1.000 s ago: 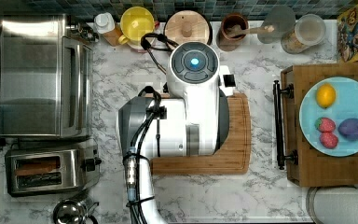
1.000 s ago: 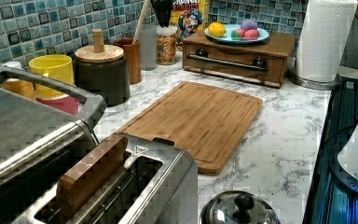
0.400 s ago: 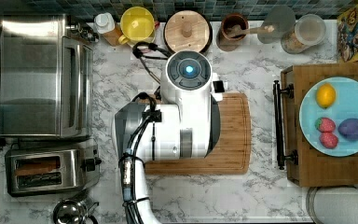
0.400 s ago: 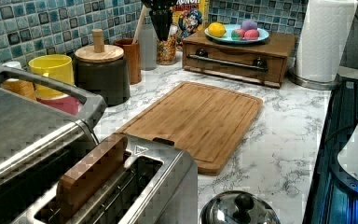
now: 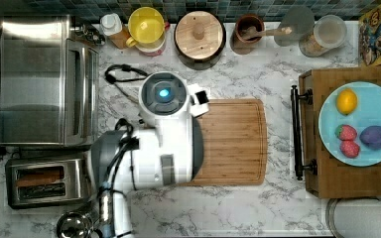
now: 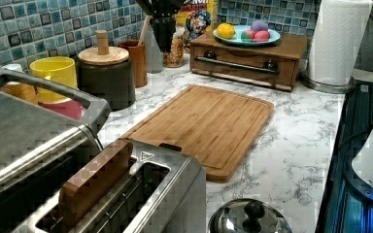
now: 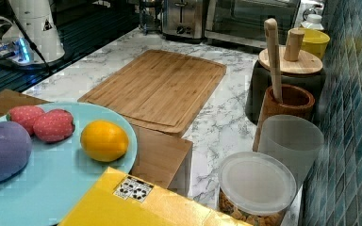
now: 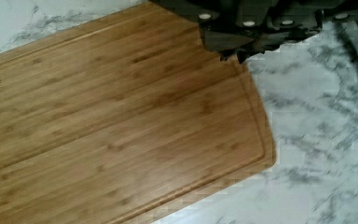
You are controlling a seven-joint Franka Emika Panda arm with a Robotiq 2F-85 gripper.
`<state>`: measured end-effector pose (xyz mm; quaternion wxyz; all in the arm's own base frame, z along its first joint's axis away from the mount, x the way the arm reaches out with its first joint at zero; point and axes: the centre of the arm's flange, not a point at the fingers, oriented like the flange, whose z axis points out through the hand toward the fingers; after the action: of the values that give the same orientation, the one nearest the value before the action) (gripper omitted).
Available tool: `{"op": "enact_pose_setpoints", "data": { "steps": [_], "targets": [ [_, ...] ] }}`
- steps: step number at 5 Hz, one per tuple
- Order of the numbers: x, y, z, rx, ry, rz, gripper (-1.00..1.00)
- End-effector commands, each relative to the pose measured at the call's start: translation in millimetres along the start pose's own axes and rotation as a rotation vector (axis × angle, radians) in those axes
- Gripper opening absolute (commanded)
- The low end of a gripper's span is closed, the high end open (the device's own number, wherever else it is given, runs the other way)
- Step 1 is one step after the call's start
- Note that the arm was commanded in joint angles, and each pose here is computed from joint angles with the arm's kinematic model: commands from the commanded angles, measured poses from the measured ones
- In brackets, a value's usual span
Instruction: Turn on the toaster.
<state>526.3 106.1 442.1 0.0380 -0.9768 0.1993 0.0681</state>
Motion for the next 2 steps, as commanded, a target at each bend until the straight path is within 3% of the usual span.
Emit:
{"op": "enact_pose_setpoints", "data": {
  "steps": [1,2],
  "targets": [
    [-104,-74,34,-0.036,-0.018,-0.239,-1.0],
    [-135,-84,39,-0.029,-0.042,-0.291,-1.0]
  ]
}}
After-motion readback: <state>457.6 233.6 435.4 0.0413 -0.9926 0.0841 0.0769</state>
